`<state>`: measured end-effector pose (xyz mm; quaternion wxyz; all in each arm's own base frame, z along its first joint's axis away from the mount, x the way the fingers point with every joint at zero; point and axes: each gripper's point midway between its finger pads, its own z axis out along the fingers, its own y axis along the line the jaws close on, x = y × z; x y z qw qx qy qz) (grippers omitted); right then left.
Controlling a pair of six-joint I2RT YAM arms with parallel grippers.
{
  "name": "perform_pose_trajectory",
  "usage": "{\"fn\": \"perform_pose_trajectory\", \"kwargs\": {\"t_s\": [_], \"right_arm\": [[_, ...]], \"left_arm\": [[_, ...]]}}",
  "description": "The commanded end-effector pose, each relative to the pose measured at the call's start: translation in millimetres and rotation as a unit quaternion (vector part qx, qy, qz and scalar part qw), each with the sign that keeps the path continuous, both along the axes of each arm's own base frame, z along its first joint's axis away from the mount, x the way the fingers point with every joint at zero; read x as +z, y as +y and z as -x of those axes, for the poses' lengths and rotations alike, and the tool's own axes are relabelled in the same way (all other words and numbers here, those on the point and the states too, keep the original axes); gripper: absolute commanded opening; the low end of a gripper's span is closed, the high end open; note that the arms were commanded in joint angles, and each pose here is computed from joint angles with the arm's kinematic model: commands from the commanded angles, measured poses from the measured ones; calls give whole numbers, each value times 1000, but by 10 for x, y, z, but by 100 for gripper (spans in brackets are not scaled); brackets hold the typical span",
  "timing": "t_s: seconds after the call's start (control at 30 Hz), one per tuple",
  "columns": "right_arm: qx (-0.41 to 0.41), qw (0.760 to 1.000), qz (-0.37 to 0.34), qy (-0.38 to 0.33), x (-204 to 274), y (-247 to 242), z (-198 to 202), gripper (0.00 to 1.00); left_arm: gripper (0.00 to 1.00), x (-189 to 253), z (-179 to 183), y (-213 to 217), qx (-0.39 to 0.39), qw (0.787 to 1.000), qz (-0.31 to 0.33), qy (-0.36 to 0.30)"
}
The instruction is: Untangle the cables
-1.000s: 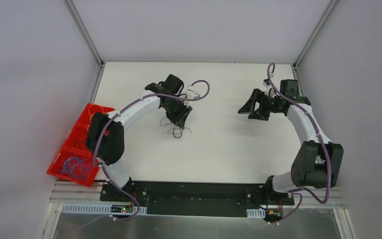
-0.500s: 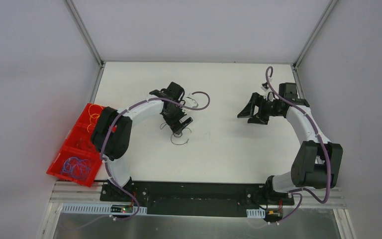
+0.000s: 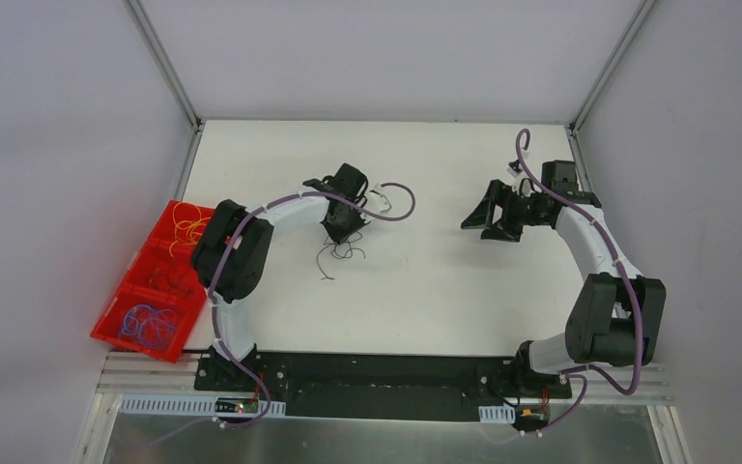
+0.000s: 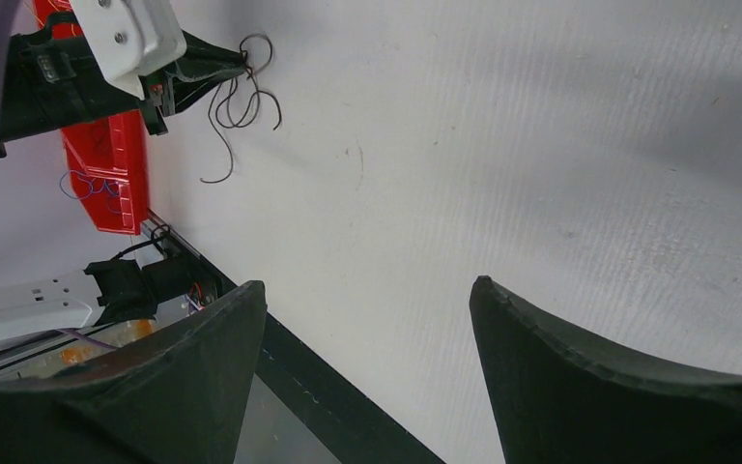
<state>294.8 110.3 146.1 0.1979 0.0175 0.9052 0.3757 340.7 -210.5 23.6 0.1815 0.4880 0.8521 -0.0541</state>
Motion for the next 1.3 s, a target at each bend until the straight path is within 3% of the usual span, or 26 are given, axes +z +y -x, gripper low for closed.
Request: {"fn": "perform_pose_trajectory", "kwargs": {"t_s": [0.0, 0.1, 0.27, 0.37, 0.53, 0.67, 0.8, 0.97, 1.27], "right_arm": [[3, 1000, -1, -21, 123, -11, -9, 80], [3, 1000, -4, -22, 140, -6, -9, 81], [1, 1000, -15, -25, 193, 24, -26, 80], [-2, 999, -27, -28, 244, 51, -51, 80], [-1, 999, -34, -39, 310, 86, -26, 80], [7, 998, -37, -42, 321, 125, 31, 80], [15, 998, -39, -42, 306, 163, 73, 80], [22, 998, -43, -39, 315, 192, 78, 80], [26, 998, -36, -44, 328, 196, 124, 80]], "left_arm": [[0, -28, 309, 158, -23, 998, -48, 11], [0, 268, 276, 353, 34, 999, -26, 3], [0, 1177, 137, 809, 114, 992, 43, -36], [0, 1614, 169, 1220, 157, 984, 35, -75], [0, 1965, 381, 2195, 287, 952, -18, -106], [0, 2151, 677, 2908, 394, 911, -16, -120], [0, 2138, 992, 3396, 445, 886, -32, -125], [0, 1778, 1312, 3884, 497, 861, -59, -85], [0, 1227, 1142, 4303, 543, 836, -44, -65]]}}
